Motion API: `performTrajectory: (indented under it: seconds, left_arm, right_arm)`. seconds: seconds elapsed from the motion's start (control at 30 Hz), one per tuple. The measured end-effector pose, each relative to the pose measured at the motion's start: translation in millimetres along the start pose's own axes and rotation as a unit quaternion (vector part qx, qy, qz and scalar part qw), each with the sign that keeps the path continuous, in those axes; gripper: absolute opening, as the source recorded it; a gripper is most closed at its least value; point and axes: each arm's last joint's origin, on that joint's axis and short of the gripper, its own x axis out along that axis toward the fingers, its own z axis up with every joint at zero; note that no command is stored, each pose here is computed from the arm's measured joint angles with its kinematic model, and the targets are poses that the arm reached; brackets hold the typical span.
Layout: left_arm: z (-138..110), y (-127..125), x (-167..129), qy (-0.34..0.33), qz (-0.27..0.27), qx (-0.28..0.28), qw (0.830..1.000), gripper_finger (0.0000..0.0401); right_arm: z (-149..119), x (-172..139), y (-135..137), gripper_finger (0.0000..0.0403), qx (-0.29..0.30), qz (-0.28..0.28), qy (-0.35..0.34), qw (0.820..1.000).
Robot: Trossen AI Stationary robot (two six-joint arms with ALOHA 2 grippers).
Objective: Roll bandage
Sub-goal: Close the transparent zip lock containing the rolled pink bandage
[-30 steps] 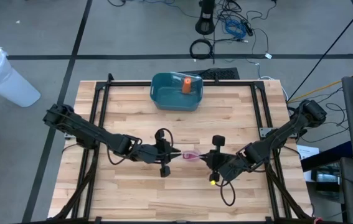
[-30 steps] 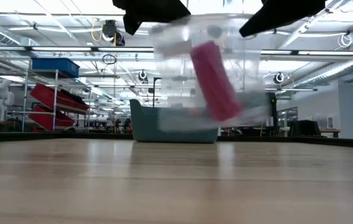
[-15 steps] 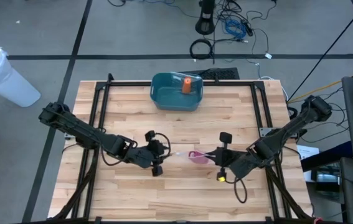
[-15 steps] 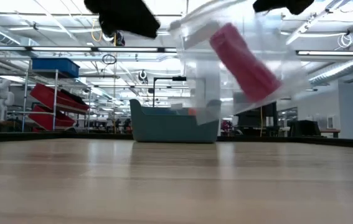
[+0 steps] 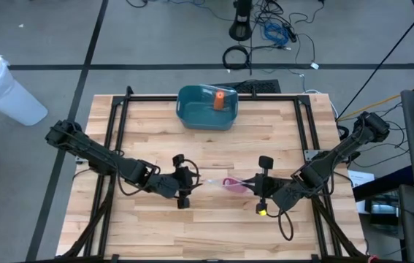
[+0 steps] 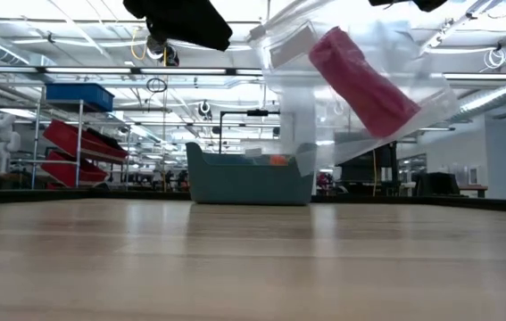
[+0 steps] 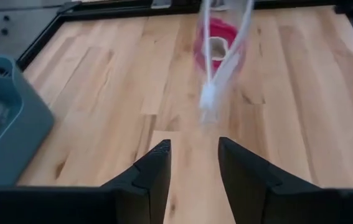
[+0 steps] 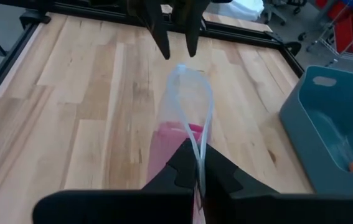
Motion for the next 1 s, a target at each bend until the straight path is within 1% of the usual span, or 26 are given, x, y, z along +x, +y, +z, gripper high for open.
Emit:
performTrajectory:
  seconds: [0.1, 0.2, 0.33, 0.47, 0.57, 0.77, 1.0]
  left_arm:
    - [1.0, -0.2, 0.2, -0.004, -0.002, 0.018, 1.0, 0.0139]
    - [0.6, -3.1, 6.9, -0.011, -0.007, 0.026, 1.0, 0.0139]
    - [-3.0, -9.7, 24.4, -0.022, -0.012, 0.046, 0.999, 0.0139]
    - [-6.0, -7.6, 37.8, -0.022, 0.0, 0.052, 0.998, 0.0139]
    - [-6.0, -5.6, 39.2, -0.02, 0.004, 0.059, 0.998, 0.0139]
    - [-1.5, -6.8, 32.1, -0.031, -0.019, 0.06, 0.998, 0.0139]
    - [0.6, -8.5, 31.4, -0.043, -0.021, 0.066, 0.997, 0.0139]
  right_arm:
    - [0.2, 0.0, 0.2, 0.0, -0.002, 0.002, 0.0, 1.0]
    - [1.8, 0.1, 0.6, 0.0, 0.001, 0.004, -0.007, 1.0]
    - [7.8, 0.8, 1.6, 0.0, -0.002, 0.013, -0.03, 0.999]
    - [9.5, 1.6, 1.9, 0.0, -0.005, 0.023, -0.035, 0.999]
    - [9.1, 1.6, 1.8, 0.0, -0.007, 0.022, -0.033, 0.999]
    - [7.3, 1.8, 1.4, 0.0, -0.013, 0.02, -0.025, 0.999]
    - [6.5, 1.9, 1.4, 0.0, -0.006, 0.02, -0.022, 1.0]
